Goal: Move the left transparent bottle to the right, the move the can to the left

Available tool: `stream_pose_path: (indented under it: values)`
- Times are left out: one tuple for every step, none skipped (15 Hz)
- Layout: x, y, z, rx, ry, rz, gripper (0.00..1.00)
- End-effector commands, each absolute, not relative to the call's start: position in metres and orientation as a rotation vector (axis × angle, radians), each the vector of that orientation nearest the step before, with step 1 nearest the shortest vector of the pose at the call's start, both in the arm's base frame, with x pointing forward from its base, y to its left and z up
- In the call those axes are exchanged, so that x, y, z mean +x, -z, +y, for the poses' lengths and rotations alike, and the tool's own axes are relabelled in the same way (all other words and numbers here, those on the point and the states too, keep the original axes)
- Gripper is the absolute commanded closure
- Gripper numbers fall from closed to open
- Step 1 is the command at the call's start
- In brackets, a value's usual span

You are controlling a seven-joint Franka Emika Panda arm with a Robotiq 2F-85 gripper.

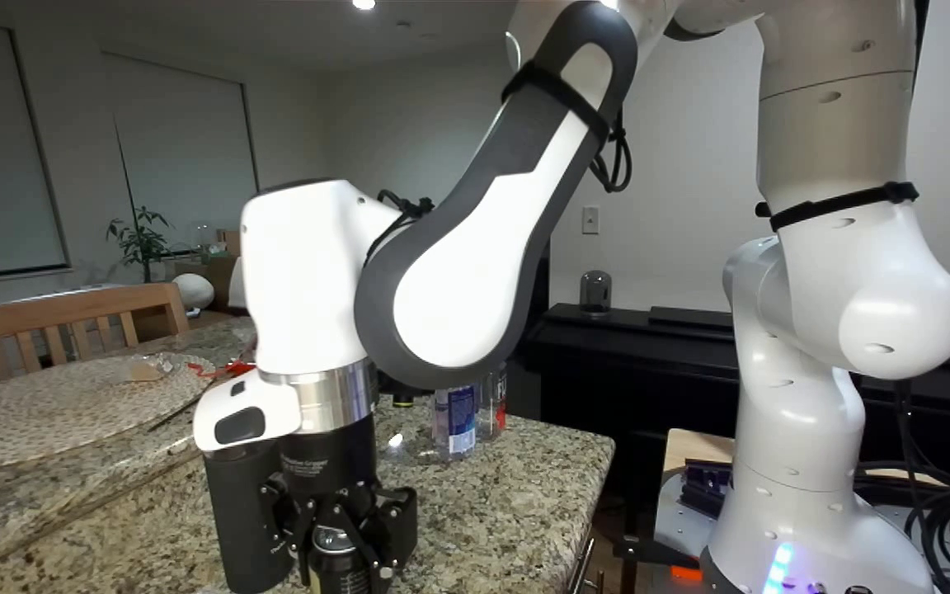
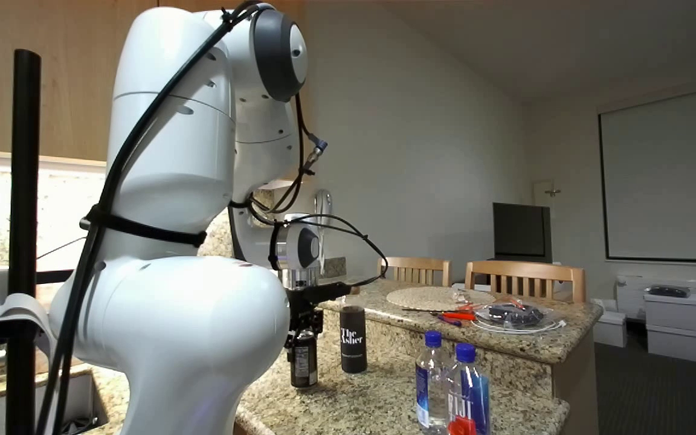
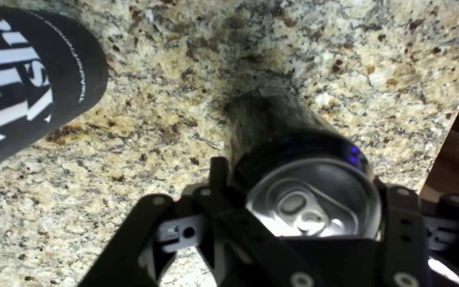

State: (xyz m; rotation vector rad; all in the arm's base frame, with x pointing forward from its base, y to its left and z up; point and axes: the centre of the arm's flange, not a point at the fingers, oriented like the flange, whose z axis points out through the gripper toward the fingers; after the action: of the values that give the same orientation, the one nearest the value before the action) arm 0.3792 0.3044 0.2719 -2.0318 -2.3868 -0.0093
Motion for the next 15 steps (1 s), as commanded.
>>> stream_pose_path:
  values:
    - [0.3754,-0.2709,0.2993,-2.044,0.043,-2.401,0.53]
    - [0.3752,-0.2709,0.2992,-2.046,0.039,-2.401,0.53]
    - [0.3750,-0.2707,0.2991,-2.048,0.037,-2.401,0.53]
    - [0.3748,-0.2705,0.2987,-2.051,0.034,-2.398,0.53]
    - [0.3746,-0.2703,0.2983,-2.052,0.033,-2.396,0.53]
    - [0.3742,-0.2700,0.2976,-2.053,0.032,-2.395,0.53]
    - [0.3740,-0.2698,0.2971,-2.053,0.031,-2.394,0.53]
    - [0.3736,-0.2697,0.2964,-2.053,0.031,-2.393,0.53]
    - [0.3731,-0.2696,0.2959,-2.053,0.030,-2.393,0.53]
    - [0.3728,-0.2696,0.2958,-2.053,0.029,-2.394,0.53]
    - [0.3724,-0.2697,0.2957,-2.053,0.028,-2.394,0.53]
    - [0.3719,-0.2700,0.2954,-2.053,0.028,-2.393,0.53]
    - [0.3716,-0.2703,0.2951,-2.053,0.027,-2.393,0.53]
    - [0.3714,-0.2703,0.2949,-2.053,0.025,-2.393,0.49]
    - [0.3713,-0.2702,0.2947,-2.053,0.024,-2.393,0.51]
